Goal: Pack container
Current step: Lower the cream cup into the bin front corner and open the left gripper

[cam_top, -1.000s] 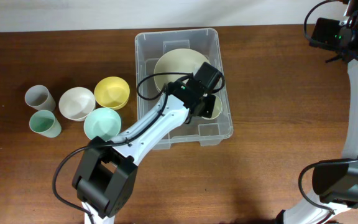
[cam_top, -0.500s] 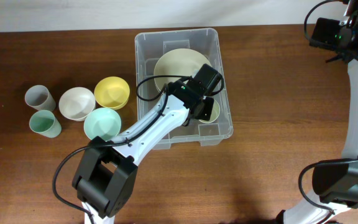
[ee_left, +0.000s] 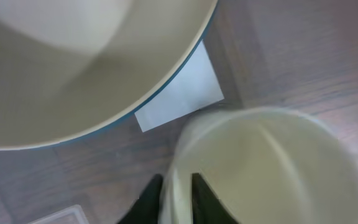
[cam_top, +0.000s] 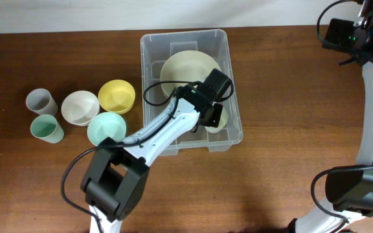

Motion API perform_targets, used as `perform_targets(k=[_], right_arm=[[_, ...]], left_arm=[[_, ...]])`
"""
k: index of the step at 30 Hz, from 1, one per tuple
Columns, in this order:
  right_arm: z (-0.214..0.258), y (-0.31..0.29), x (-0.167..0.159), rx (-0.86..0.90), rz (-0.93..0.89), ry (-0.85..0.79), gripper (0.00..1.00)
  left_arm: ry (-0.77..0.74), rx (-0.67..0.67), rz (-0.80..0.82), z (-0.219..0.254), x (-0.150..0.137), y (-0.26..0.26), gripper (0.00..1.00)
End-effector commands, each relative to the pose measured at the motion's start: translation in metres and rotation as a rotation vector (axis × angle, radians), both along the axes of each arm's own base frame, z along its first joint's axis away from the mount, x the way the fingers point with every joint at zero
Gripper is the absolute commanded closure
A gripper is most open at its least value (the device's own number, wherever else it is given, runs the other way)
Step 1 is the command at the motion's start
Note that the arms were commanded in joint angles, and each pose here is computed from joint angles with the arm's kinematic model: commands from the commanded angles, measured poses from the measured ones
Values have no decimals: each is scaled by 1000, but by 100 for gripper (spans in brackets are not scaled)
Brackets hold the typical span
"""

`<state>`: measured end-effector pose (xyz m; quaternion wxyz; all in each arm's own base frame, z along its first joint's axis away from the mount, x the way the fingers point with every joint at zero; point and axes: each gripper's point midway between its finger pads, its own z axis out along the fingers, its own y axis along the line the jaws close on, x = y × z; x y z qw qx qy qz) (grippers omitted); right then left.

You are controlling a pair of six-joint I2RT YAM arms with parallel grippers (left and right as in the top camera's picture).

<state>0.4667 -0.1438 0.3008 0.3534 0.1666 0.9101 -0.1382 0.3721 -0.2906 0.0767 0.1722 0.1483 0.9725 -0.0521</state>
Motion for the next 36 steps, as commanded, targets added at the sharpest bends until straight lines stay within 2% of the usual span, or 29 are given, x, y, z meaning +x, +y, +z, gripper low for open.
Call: perform_targets(k=[1, 3, 6, 11, 18, 24, 29, 36], right_arm=[[-1, 0, 1, 9, -6, -3, 1], [-1, 0, 1, 9, -6, -3, 1], [-1, 0, 1, 9, -6, -3, 1], [-1, 0, 1, 9, -6, -3, 1], [-1, 0, 1, 9, -6, -3, 1], [-1, 0, 1, 9, -6, -3, 1], [-1, 0, 1, 9, -6, -3, 1], [-1, 0, 1, 9, -6, -3, 1]], left_arm=[[-26, 2, -8, 3, 6, -4, 78], [-30, -1, -8, 4, 7, -4, 71], [-34, -3, -8, 4, 8, -5, 67], [-68, -1, 4, 12, 16, -4, 66], [-127, -8, -4, 49, 29, -7, 65], [-170, 42, 0, 81, 37, 5, 60], [-205, 179, 166, 103, 60, 72, 60], [-144, 200, 549, 117, 86, 225, 59]])
